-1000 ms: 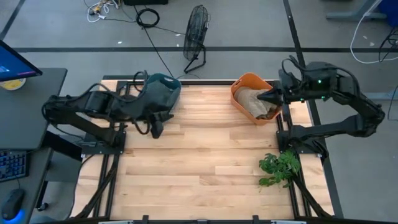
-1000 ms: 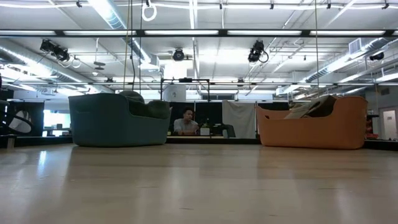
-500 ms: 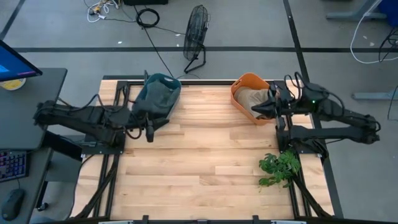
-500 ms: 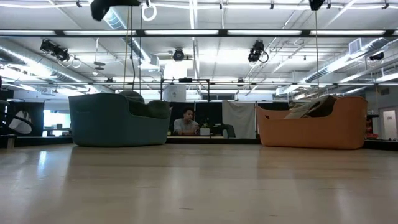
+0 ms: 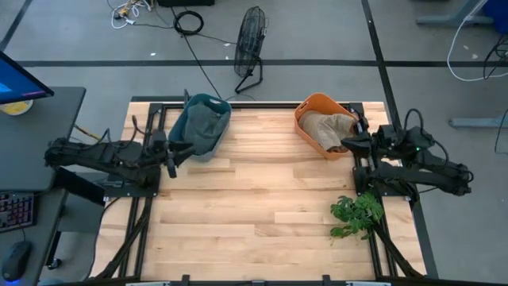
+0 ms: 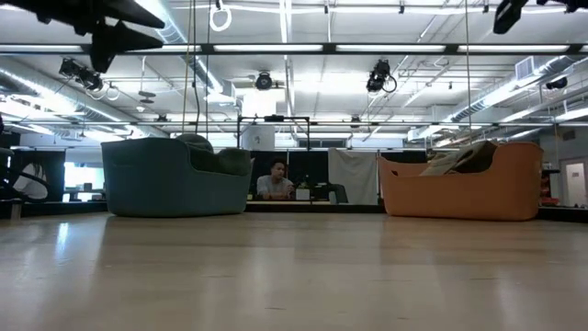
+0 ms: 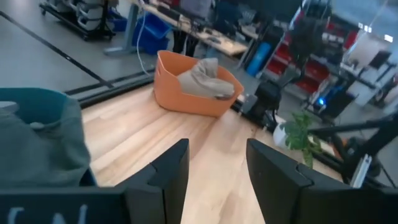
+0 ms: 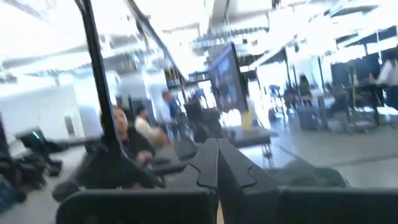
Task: Pick & Place hat
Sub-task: Return to Home Position
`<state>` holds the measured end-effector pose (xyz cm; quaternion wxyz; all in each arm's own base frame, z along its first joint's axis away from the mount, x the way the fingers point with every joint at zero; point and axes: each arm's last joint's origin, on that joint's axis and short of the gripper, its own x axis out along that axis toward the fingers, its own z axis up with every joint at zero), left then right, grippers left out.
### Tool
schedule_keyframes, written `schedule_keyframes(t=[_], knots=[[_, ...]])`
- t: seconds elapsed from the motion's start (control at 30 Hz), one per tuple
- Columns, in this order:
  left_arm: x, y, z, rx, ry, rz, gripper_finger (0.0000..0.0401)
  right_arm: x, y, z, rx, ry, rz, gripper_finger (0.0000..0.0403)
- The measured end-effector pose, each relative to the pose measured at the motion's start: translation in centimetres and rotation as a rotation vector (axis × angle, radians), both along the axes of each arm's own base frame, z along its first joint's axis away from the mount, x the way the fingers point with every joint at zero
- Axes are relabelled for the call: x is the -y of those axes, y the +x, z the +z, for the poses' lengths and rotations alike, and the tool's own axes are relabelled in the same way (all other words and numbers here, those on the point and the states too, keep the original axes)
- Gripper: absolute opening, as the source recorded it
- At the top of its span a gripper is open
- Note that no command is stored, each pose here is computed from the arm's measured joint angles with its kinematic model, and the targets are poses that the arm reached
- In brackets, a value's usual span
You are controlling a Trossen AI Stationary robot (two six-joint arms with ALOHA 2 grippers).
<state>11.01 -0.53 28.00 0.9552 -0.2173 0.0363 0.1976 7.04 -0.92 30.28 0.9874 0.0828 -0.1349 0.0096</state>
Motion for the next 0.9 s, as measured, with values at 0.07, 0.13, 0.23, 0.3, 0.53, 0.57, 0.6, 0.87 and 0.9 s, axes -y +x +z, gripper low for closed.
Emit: schedule_keyframes(t=[0.07, 0.13, 0.23, 0.3, 0.53, 0.57, 0.6, 0.87, 0.9], knots=[[-0.2, -0.7, -0.7, 0.035, -0.001, 0.02, 0.0165, -0.1, -0.3, -0.9, 0.05, 0.021, 0.01, 0.0], [-0.3, -1.1, -1.3, 0.078, 0.008, 0.033, 0.0165, -0.1, -0.4, -1.8, 0.065, 0.036, 0.015, 0.0], [-0.4, -1.6, -2.5, 0.135, 0.021, 0.036, 0.0165, -0.1, -0.4, -3.1, 0.066, 0.042, 0.011, 0.0], [-0.4, -1.8, -3.4, 0.174, 0.02, 0.036, 0.0165, 0.0, -0.4, -3.8, 0.068, 0.053, -0.01, 0.0], [-0.5, -2.0, -6.8, 0.262, 0.027, 0.037, 0.0165, 0.2, 0.3, -5.8, 0.075, 0.066, -0.008, 0.0], [-0.5, -2.0, -7.3, 0.271, 0.035, 0.037, 0.0164, 0.2, 0.5, -6.2, 0.073, 0.065, 0.0, 0.0], [-0.5, -2.0, -7.7, 0.285, 0.039, 0.037, 0.0163, 0.2, 0.7, -6.7, 0.068, 0.073, 0.002, 0.0], [-0.2, -1.6, -9.9, 0.282, 0.096, -0.045, 0.0122, 0.4, 1.7, -9.6, 0.113, 0.098, 0.017, 0.0], [-0.2, -1.6, -9.9, 0.275, 0.116, -0.065, 0.0115, 0.4, 1.8, -9.9, 0.118, 0.104, 0.027, 0.0]])
